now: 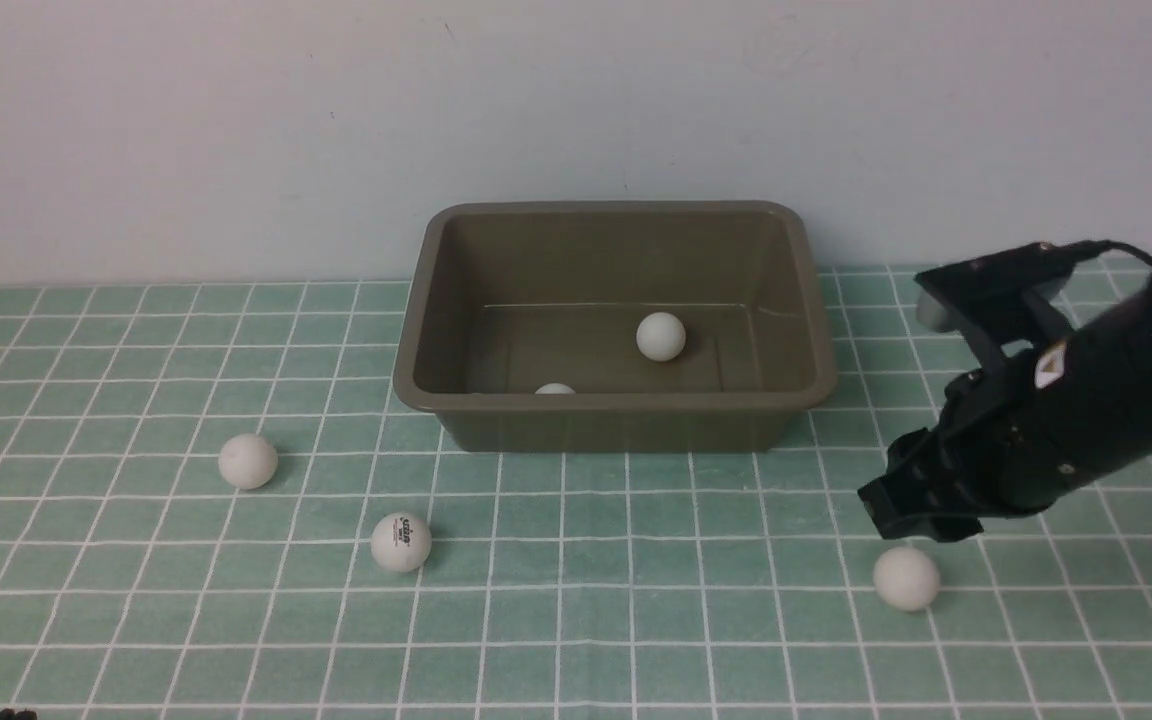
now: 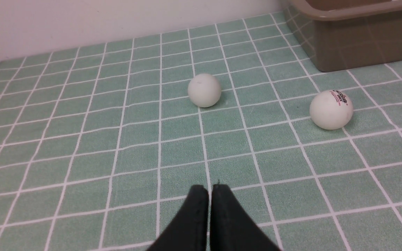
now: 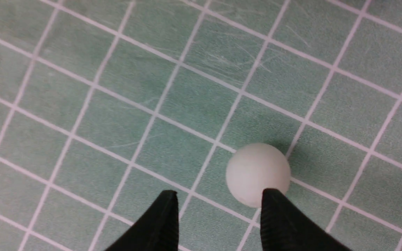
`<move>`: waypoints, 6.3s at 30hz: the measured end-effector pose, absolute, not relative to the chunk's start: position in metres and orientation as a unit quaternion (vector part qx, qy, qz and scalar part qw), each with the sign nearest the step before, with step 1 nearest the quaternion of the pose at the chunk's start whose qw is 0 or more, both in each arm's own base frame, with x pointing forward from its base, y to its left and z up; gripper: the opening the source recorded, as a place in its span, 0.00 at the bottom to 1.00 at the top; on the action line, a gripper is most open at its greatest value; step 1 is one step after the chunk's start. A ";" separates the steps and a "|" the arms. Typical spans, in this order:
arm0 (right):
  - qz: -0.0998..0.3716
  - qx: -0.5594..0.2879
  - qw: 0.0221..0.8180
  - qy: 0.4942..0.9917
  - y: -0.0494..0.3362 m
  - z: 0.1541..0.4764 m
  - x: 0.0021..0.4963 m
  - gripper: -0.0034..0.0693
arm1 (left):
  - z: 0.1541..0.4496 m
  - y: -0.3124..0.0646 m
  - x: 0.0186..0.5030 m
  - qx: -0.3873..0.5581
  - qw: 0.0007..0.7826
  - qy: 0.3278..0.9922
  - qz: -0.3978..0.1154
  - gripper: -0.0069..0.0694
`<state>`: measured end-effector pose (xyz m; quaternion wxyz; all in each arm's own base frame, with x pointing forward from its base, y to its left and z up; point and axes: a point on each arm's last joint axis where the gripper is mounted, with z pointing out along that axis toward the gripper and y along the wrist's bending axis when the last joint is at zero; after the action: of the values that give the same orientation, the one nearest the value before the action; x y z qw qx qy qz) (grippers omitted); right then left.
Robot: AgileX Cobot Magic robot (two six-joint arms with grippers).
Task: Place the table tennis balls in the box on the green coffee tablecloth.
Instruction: 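Reach for and grasp a ping pong ball on the table, then release the ping pong ball into the bin and lift the gripper away, then reach for and grasp a ping pong ball on the table beside the basket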
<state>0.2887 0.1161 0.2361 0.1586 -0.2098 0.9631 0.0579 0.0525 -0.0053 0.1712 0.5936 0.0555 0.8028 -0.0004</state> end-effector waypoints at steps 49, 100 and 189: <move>0.027 -0.231 0.096 0.968 0.122 0.218 0.315 0.54 | 0.171 -0.005 0.053 0.056 0.594 0.803 0.000 0.08; 0.073 -0.244 0.464 0.849 0.114 0.498 0.338 0.38 | 0.171 -0.005 0.052 0.056 0.593 0.803 0.000 0.08; 0.147 -0.191 0.509 0.826 0.025 0.298 0.020 0.05 | 0.246 -0.021 0.296 0.019 0.307 0.948 -0.083 0.09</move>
<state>0.0196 0.0246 0.2983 0.5095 -0.1910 0.8261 0.1466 0.2959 -0.0206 0.2464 0.3075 0.0193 0.9477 -0.0830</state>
